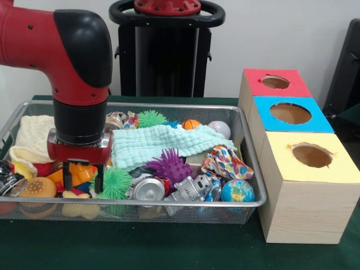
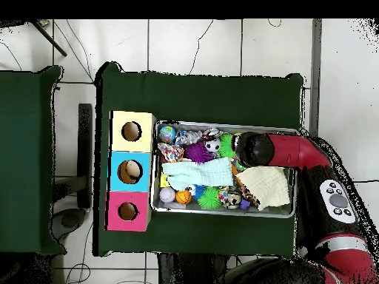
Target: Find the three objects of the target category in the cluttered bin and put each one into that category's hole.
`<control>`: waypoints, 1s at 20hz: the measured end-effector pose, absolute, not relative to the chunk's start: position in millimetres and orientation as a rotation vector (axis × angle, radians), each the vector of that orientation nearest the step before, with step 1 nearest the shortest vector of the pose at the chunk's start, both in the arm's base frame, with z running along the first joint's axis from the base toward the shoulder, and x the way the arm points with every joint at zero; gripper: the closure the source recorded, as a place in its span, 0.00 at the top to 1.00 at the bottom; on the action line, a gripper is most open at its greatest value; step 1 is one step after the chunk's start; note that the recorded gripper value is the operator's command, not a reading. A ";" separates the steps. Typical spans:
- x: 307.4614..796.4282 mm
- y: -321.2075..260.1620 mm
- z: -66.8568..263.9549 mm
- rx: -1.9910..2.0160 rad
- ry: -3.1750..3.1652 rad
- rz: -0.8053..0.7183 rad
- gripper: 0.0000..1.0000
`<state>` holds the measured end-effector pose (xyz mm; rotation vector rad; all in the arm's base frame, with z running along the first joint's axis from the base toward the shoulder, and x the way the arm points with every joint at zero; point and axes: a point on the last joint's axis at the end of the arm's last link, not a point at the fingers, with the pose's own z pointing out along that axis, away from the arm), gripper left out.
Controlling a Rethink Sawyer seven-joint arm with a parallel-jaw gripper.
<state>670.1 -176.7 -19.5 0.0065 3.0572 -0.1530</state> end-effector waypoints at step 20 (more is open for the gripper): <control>670.4 -175.3 -26.6 0.006 3.045 -0.145 1.00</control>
